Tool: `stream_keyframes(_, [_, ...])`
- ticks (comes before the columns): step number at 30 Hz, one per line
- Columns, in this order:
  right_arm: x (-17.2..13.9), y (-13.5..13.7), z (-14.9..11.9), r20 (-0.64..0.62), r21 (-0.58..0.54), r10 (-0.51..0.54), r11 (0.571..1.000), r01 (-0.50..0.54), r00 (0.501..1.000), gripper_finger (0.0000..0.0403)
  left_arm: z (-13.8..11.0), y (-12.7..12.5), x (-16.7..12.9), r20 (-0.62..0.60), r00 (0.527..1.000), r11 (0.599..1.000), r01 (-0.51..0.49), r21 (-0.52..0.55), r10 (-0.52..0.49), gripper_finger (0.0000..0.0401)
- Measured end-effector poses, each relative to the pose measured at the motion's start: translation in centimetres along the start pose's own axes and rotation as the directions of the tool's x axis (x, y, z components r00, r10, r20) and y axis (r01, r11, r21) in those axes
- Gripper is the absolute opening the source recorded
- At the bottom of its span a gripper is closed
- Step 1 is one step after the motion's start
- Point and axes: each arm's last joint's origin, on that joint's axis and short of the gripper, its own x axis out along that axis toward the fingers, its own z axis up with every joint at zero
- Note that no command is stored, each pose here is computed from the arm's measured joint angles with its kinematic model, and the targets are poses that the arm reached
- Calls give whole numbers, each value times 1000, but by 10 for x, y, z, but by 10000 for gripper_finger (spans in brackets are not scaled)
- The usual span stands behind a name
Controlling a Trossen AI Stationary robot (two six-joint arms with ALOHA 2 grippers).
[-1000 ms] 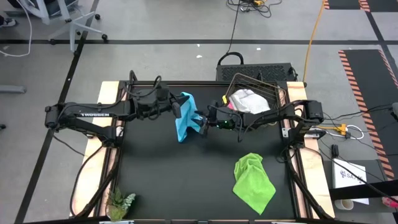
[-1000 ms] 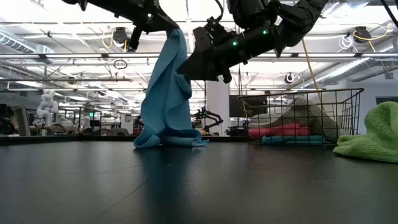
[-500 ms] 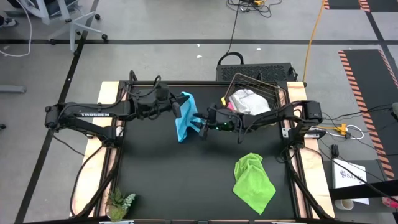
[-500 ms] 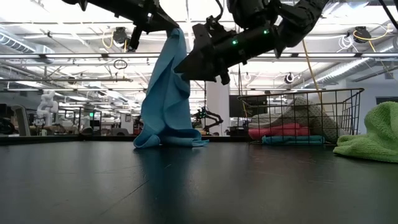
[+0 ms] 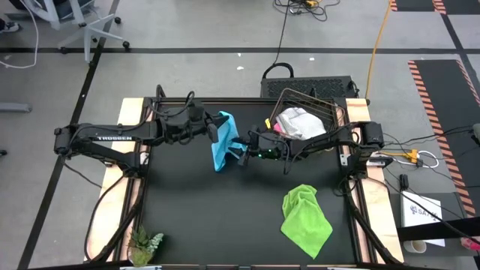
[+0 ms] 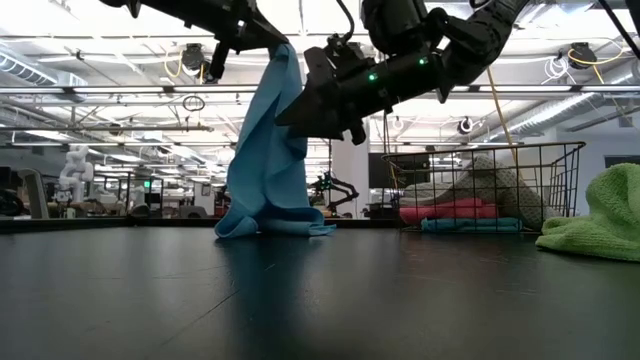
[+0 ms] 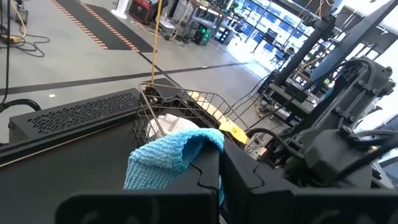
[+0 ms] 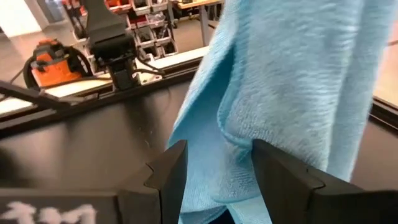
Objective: Fold microfiber towels
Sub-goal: Fold the blue towel
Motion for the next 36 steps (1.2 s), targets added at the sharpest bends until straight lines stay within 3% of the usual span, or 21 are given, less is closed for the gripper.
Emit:
stream_keyframes(5, [1, -4, 0, -6, 56, -13, 998, 13, 1000, 136, 0, 0, 0, 0, 1000, 1000, 0, -1, 0, 11])
stream_keyframes(12, [2, -10, 3, -16, 103, 76, 992, -74, 997, 11, 0, 0, 0, -1, 1000, 1000, 0, -1, 0, 11])
stream_keyframes(17, [-5, -9, 14, 1, 114, 109, 988, -108, 994, 2, -2, 0, -1, -39, 999, 1000, 18, 14, -18, 5])
stream_keyframes(25, [-63, -12, 76, 45, 63, 189, 979, -192, 981, 1, -2, 6, -15, -128, 992, 1000, -16, 23, 19, 5])
stream_keyframes(33, [-117, -41, 111, 65, -57, 92, 995, -88, 994, 0, 26, 13, -40, -10, 1000, 1000, -8, 26, 8, 13])
stream_keyframes(36, [-126, -59, 120, 102, -84, 31, 996, -23, 994, 0, 36, 16, -49, -2, 998, 998, 57, 14, -57, 5])
